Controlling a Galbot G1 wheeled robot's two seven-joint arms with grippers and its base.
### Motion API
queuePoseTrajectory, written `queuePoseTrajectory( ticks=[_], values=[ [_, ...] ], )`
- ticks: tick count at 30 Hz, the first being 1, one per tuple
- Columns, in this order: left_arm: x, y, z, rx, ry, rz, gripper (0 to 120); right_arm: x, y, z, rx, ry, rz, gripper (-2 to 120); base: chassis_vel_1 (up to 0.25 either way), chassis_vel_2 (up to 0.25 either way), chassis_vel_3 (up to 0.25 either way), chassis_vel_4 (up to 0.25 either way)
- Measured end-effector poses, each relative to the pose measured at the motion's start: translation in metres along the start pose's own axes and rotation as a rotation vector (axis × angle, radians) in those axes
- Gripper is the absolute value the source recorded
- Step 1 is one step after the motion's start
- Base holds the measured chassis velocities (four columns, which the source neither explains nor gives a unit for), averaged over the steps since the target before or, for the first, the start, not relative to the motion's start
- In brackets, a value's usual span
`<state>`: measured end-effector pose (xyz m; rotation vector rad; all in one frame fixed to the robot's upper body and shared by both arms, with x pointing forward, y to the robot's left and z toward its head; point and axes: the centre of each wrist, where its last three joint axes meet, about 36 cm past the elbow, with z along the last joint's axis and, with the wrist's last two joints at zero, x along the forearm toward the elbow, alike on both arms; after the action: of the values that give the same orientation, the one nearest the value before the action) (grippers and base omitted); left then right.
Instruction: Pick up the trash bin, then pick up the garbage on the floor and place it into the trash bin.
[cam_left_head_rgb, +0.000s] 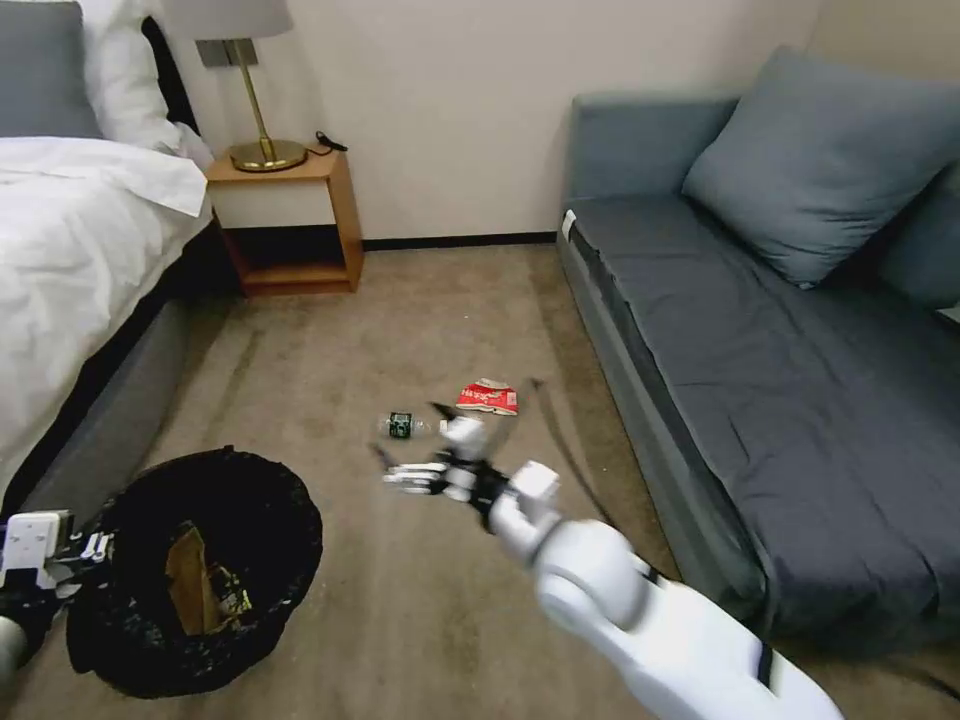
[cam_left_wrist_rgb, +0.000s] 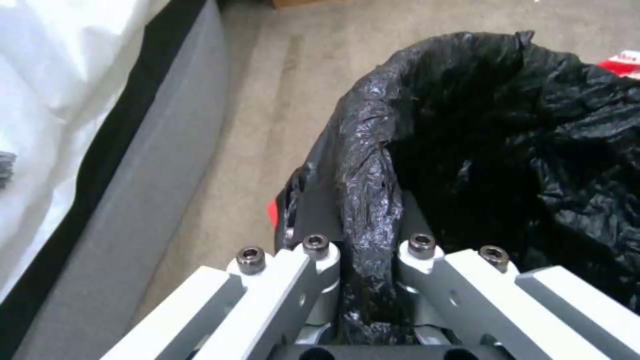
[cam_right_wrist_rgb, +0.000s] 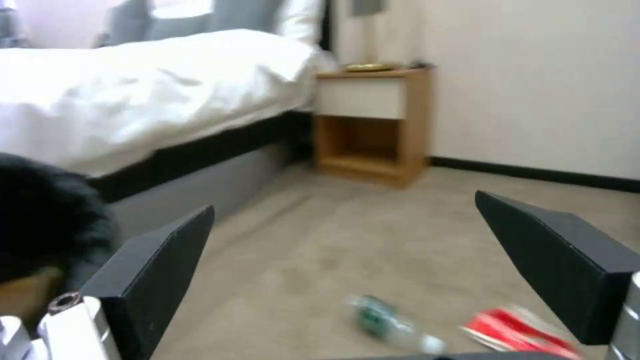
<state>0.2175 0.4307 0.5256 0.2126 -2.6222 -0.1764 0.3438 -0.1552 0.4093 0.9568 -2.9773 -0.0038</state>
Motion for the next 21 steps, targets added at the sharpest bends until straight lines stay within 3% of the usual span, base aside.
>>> queuePoseTrajectory(
  ticks=[4, 8, 21],
  values=[
    [0.0, 0.001, 0.001, 0.003, 0.002, 0.003, 5, 0.06, -0.006, 0.026, 0.005, 0.018, 0.099, 100, 0.0, 0.0, 0.0, 0.0],
    [0.0, 0.0, 0.002, 0.006, 0.006, 0.005, 5, 0.088, -0.007, 0.042, 0.012, 0.02, 0.142, 100, 0.0, 0.0, 0.0, 0.0],
    [0.002, -0.001, 0.003, 0.004, 0.01, 0.004, 5, 0.104, -0.011, 0.059, 0.048, 0.018, 0.186, 100, 0.0, 0.0, 0.0, 0.0]
  ],
)
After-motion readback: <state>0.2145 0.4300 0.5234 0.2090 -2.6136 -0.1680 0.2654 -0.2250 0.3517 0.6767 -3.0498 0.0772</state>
